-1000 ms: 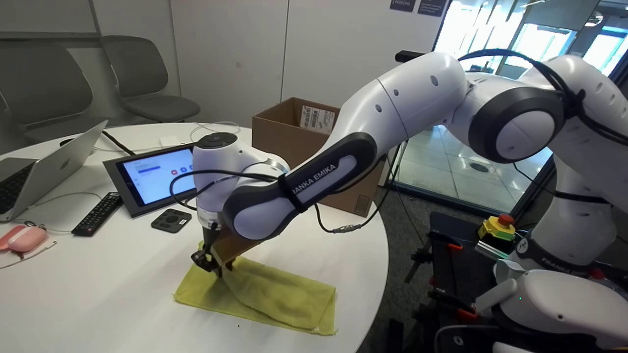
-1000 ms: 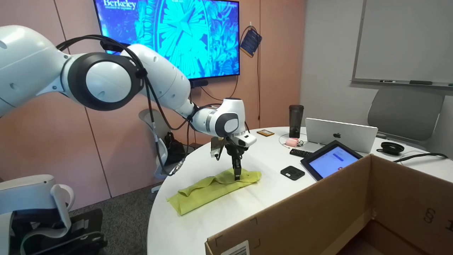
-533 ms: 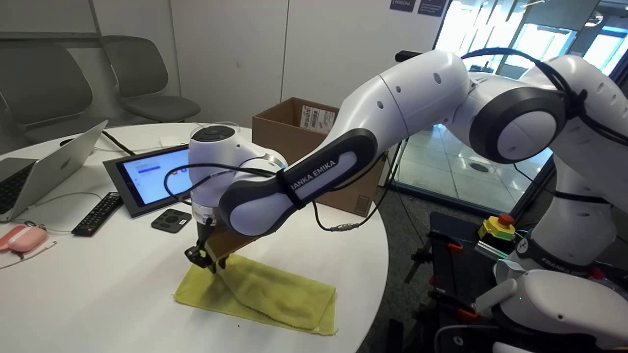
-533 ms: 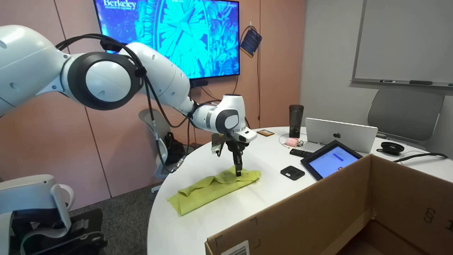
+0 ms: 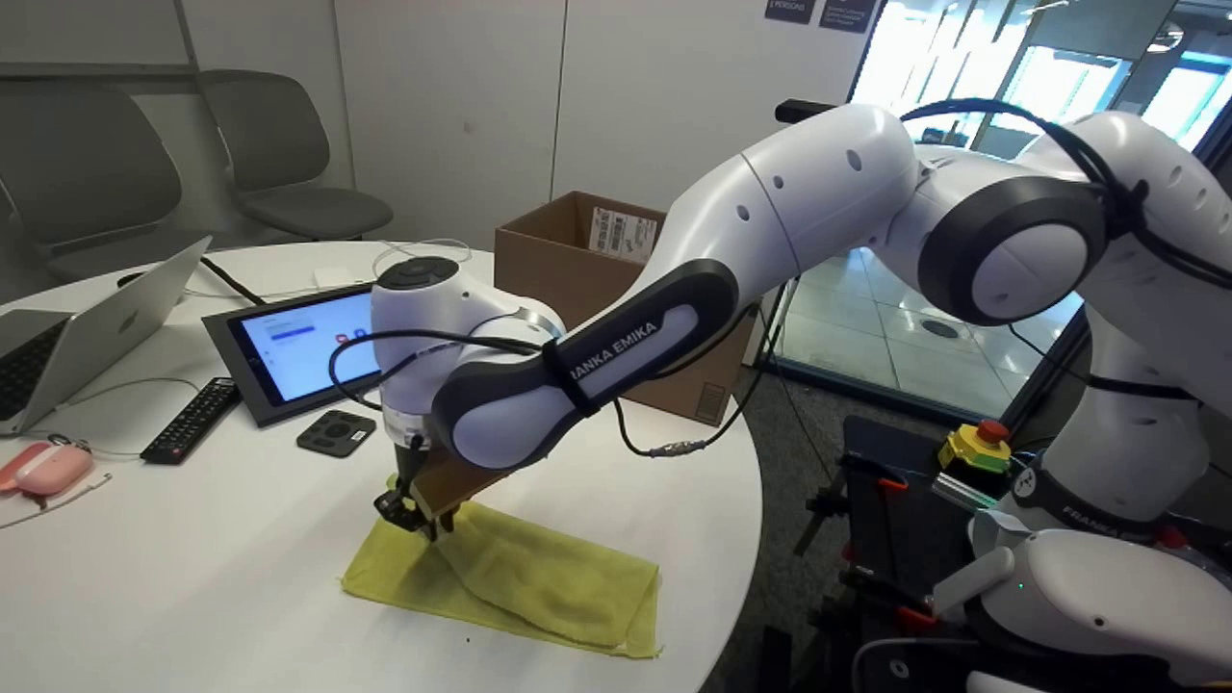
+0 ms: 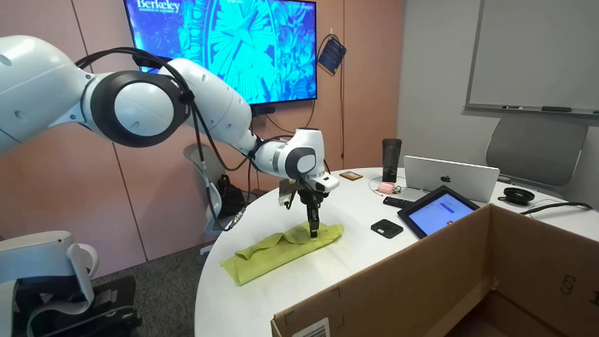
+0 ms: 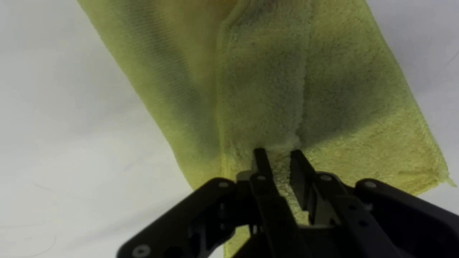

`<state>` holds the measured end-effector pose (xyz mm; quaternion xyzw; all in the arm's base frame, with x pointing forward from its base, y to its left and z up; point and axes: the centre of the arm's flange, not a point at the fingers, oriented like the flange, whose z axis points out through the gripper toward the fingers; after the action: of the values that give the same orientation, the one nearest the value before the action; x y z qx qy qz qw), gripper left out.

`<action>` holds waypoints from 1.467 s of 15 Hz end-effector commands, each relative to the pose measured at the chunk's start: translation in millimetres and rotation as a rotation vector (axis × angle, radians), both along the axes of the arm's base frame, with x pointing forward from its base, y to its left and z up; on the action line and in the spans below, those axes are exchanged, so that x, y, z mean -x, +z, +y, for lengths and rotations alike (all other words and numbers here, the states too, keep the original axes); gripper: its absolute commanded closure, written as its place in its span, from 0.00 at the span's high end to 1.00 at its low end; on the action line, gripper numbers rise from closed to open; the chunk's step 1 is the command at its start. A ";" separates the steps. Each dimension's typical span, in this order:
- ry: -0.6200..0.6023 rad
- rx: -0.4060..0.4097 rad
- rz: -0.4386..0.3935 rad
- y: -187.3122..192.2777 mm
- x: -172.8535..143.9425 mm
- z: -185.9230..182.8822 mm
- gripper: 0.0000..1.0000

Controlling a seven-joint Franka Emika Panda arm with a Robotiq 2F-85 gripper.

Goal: Pick up the pen, put it on the lime towel, fold the towel, pick up the folded towel and put it in the box.

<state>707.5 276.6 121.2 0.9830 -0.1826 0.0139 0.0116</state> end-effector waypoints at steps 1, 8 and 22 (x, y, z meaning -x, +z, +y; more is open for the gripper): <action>0.000 0.021 -0.001 6.0 -3.2 1.6 0.51; 0.022 0.024 0.008 4.6 1.8 10.3 1.00; 0.018 0.042 0.043 -4.1 4.3 8.3 0.44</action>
<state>697.6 284.5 114.4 0.9842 -0.1744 -0.0069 0.0285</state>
